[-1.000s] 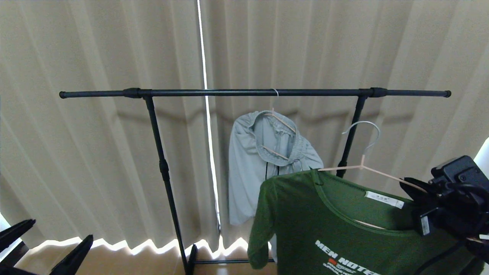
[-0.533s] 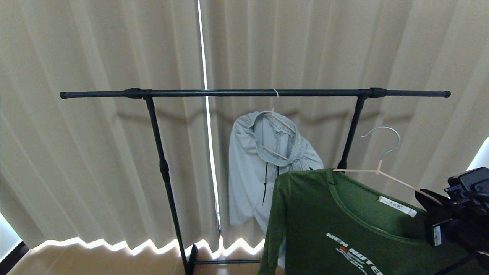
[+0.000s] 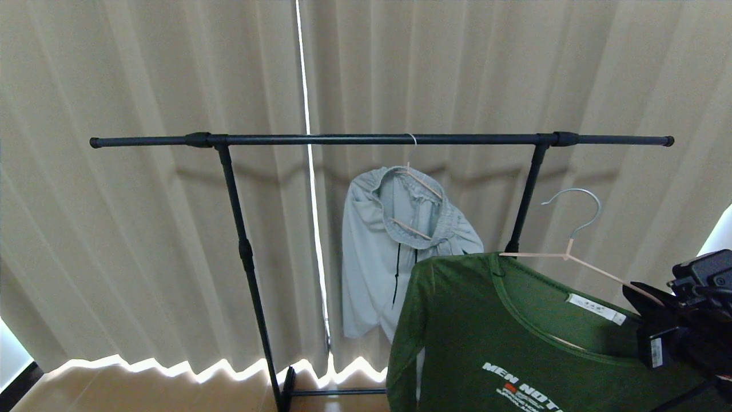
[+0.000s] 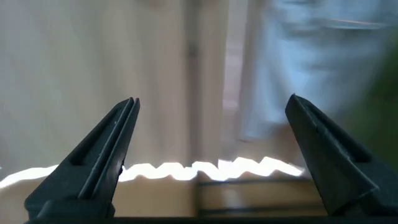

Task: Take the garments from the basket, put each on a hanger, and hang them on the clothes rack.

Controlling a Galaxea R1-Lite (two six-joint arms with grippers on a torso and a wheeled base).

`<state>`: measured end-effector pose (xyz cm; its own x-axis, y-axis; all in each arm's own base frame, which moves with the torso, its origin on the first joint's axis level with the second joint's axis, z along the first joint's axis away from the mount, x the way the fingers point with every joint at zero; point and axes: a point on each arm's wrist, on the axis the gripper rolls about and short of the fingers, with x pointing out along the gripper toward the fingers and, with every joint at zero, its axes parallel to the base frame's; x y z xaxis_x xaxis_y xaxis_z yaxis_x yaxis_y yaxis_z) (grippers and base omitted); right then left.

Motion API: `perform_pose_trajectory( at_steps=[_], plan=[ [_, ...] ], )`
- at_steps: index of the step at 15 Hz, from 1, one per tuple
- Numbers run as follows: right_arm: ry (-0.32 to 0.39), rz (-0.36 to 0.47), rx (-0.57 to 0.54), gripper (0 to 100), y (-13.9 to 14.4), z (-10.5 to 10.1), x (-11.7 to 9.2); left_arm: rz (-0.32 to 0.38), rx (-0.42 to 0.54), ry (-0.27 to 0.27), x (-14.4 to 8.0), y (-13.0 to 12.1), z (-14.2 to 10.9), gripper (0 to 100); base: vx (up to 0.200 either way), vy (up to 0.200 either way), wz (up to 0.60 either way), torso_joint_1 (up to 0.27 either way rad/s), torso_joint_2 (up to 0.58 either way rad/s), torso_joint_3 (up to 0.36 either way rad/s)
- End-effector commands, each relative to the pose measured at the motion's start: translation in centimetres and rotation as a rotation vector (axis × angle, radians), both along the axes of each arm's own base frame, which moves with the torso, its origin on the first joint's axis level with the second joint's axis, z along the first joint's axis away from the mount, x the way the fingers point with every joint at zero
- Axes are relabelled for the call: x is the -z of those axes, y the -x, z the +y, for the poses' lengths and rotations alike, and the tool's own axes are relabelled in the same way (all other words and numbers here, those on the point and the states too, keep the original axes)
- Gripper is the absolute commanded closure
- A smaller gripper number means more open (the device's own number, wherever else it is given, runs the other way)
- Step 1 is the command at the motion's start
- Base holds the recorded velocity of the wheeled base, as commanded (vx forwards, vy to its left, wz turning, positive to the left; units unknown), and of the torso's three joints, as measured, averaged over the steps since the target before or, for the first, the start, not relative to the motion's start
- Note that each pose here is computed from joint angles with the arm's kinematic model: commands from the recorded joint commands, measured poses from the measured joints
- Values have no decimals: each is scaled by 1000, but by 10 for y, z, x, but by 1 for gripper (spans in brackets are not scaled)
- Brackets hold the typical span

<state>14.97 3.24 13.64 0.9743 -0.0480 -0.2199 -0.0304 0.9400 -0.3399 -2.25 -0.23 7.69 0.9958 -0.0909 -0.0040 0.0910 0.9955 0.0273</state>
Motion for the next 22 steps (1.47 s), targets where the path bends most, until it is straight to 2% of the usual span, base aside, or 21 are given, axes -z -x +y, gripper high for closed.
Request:
perform_pose_trajectory(
  at_steps=[1, 9, 21, 22],
  plan=[
    [-1, -11, -4, 100, 3, 0, -1, -2, 3, 2, 1, 0, 0, 0, 0, 0, 0, 0, 0, 0],
    [0, -8, 0, 100, 3, -1, -1, 1, 3, 0, 1, 0, 0, 0, 0, 0, 0, 0, 0, 0],
    [-1, -12, 3, 100, 3, -1, -2, 0, 1, -1, 1, 0, 0, 0, 0, -200, 0, 5, 3, 3],
    [-1, -12, 3, 100, 3, -1, -2, 0, 1, -1, 1, 0, 0, 0, 0, 0, 0, 0, 0, 0]
  ],
)
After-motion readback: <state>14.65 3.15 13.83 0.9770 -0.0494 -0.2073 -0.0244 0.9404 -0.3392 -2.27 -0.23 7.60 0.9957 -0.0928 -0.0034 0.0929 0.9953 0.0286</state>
